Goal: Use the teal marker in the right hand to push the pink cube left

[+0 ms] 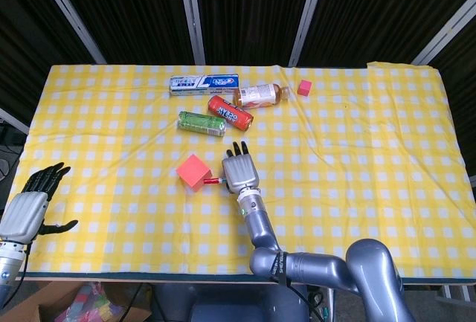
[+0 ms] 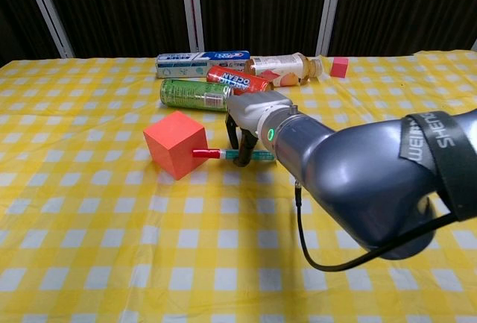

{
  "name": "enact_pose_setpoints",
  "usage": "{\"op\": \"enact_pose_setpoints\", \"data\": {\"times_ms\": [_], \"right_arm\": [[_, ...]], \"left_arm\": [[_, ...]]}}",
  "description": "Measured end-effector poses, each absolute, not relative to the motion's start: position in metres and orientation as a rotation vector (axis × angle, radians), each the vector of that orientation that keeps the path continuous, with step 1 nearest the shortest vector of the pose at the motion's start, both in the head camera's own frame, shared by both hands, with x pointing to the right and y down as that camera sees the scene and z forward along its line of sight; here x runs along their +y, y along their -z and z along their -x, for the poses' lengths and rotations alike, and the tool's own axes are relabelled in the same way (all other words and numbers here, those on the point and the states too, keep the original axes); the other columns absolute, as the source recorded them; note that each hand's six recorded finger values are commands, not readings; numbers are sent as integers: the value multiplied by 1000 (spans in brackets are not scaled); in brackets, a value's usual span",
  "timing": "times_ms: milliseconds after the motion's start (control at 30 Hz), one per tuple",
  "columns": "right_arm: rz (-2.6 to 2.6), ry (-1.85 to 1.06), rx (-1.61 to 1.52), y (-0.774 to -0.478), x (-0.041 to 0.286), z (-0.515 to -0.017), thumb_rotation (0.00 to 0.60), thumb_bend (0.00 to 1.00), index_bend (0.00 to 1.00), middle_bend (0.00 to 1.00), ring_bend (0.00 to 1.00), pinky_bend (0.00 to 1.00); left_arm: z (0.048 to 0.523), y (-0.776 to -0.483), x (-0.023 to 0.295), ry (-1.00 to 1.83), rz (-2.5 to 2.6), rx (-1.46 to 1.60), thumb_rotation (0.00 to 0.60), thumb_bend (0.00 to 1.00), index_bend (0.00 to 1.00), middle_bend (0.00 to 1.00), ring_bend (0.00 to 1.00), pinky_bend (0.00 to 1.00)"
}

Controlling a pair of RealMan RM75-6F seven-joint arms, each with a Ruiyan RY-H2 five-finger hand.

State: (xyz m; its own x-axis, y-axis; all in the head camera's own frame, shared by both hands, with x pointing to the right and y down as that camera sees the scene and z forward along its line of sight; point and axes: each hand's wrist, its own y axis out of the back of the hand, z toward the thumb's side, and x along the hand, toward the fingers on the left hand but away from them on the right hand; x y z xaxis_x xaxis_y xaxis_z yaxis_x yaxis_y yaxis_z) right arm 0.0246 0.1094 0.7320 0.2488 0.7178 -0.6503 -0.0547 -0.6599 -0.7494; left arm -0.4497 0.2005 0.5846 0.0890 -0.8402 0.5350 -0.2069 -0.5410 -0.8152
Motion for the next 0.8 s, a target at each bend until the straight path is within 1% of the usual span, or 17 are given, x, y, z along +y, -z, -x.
{"op": "enact_pose_setpoints", "data": {"times_ms": [467, 800], "right_arm": [[1873, -1402, -616, -725, 105, 5, 600, 463, 655, 239, 0, 0], [1821, -1444, -609, -727, 106, -15, 600, 463, 655, 239, 0, 0]], "left_arm": [[448, -585, 201, 1481, 1827, 1025, 600, 0, 0, 0, 0, 0], [448, -584, 201, 1476, 1824, 1024, 600, 0, 0, 0, 0, 0]]}}
